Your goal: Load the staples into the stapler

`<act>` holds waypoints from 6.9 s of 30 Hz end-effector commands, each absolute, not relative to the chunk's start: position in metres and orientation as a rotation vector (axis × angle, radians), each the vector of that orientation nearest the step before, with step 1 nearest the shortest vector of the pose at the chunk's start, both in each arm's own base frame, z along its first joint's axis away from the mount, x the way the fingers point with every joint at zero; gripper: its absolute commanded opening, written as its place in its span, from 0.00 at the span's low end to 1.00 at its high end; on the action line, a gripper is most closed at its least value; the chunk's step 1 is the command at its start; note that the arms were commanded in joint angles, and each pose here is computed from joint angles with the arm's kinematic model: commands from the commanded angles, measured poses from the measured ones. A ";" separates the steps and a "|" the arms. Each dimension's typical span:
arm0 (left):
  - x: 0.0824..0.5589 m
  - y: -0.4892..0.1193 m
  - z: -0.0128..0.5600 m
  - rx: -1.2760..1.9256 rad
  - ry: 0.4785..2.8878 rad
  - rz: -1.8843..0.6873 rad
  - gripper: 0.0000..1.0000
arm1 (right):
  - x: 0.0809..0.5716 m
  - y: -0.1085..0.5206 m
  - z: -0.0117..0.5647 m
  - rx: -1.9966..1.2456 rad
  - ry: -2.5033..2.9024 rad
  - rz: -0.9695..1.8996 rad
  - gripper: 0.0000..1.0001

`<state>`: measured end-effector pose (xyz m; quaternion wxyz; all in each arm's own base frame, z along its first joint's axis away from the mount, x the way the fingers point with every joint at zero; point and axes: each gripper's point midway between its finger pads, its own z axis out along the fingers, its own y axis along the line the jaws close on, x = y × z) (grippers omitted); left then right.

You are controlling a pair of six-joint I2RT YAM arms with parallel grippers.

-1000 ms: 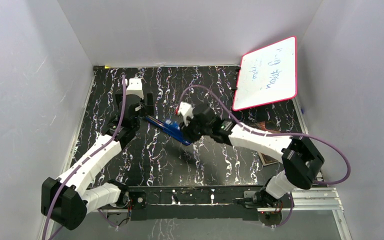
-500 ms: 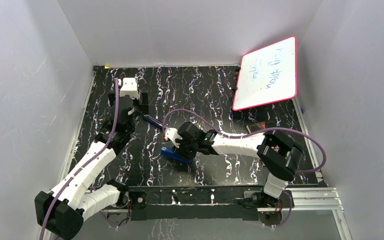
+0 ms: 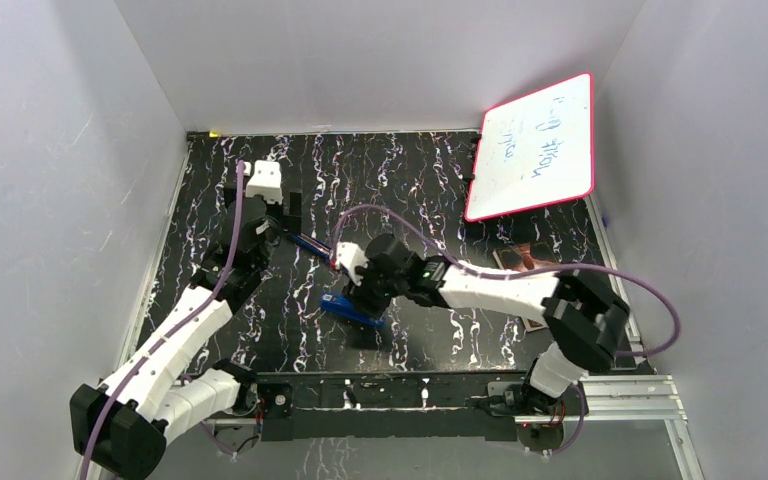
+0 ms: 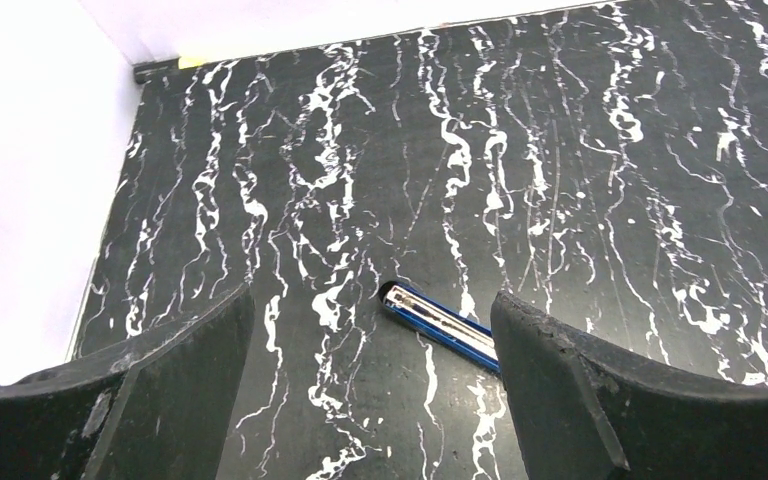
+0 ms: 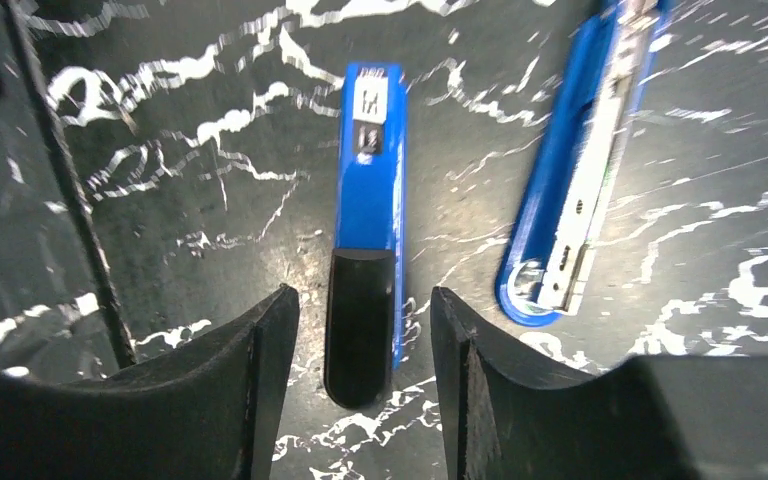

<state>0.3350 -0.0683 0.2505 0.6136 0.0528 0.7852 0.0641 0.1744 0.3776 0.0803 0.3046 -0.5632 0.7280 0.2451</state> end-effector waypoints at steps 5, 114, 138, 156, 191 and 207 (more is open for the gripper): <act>0.322 -0.116 0.257 0.376 1.750 -0.110 0.87 | 0.228 0.344 0.173 -0.990 1.797 0.966 0.62; 0.258 -0.298 0.232 0.753 1.460 -0.872 0.00 | 0.291 0.309 0.209 -0.114 1.879 1.221 0.52; 0.205 -0.261 0.256 0.756 1.345 -0.898 0.00 | 0.341 0.248 0.271 -0.113 1.762 1.145 0.00; 0.179 -0.209 0.262 0.684 1.427 -0.780 0.47 | 0.339 0.209 0.385 -0.134 1.583 1.132 0.00; 0.283 -0.324 0.269 1.038 1.253 -0.689 0.73 | 0.307 0.208 0.407 -0.082 1.524 1.287 0.00; 0.271 -0.336 0.273 1.112 1.216 -0.763 0.05 | 0.309 0.207 0.397 -0.062 1.539 1.281 0.00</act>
